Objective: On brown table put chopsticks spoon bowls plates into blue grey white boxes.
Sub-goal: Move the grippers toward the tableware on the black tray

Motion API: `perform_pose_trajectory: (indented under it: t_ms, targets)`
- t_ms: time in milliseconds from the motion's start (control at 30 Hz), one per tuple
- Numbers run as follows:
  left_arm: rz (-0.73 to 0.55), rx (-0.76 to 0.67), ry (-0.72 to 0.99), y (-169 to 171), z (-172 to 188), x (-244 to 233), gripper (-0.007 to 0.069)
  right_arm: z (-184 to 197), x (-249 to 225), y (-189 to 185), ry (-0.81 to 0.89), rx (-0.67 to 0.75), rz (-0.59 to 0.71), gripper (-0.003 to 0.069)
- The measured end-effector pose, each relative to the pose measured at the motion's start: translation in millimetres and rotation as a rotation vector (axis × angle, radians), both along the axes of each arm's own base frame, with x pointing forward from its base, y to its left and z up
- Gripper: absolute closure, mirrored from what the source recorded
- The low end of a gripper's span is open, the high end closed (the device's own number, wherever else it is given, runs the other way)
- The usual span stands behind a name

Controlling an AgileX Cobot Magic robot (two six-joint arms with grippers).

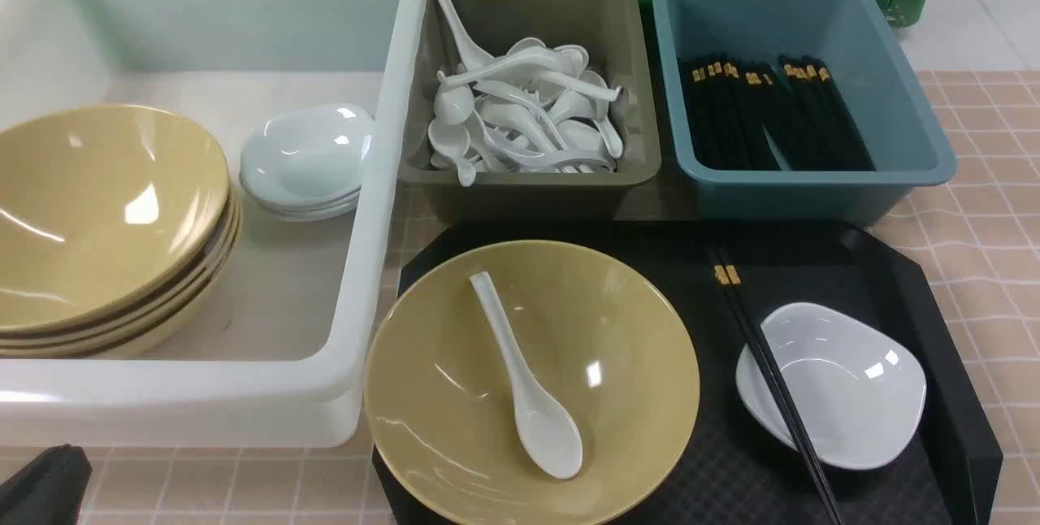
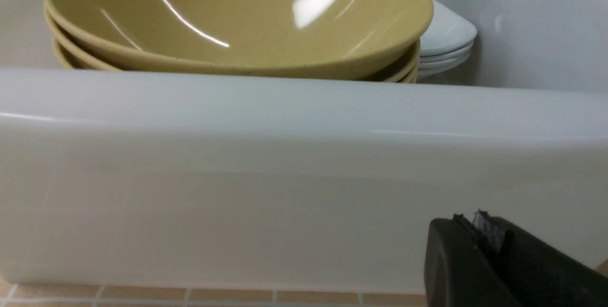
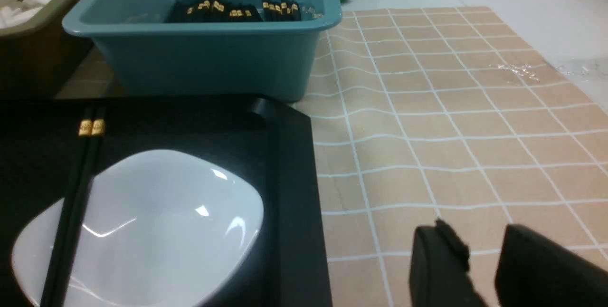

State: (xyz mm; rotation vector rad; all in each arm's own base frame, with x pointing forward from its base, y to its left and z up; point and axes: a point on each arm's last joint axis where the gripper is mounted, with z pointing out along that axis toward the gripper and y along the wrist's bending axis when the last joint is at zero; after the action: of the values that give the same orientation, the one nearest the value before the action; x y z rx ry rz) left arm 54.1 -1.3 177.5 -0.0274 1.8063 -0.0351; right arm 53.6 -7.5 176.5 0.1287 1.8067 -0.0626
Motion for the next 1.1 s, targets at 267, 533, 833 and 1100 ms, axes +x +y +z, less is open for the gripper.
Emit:
perform_pose_trajectory:
  t_ms: [267, 533, 833, 1100]
  targets:
    - [0.0, 0.0, 0.0, 0.0, 0.0, 0.0, 0.062, 0.0, 0.0, 0.0, 0.0, 0.0, 0.0, 0.0423]
    - [0.0, 0.0, 0.0, 0.0, 0.0, 0.0, 0.062, 0.0, 0.0, 0.0, 0.0, 0.0, 0.0, 0.0423]
    - [0.0, 0.0, 0.0, 0.0, 0.0, 0.0, 0.062, 0.0, 0.0, 0.0, 0.0, 0.0, 0.0, 0.0423]
    - [-0.018, 0.0, 0.0, -1.0, 0.0, 0.0, 0.062, 0.0, 0.0, 0.0, 0.0, 0.0, 0.0, 0.0423]
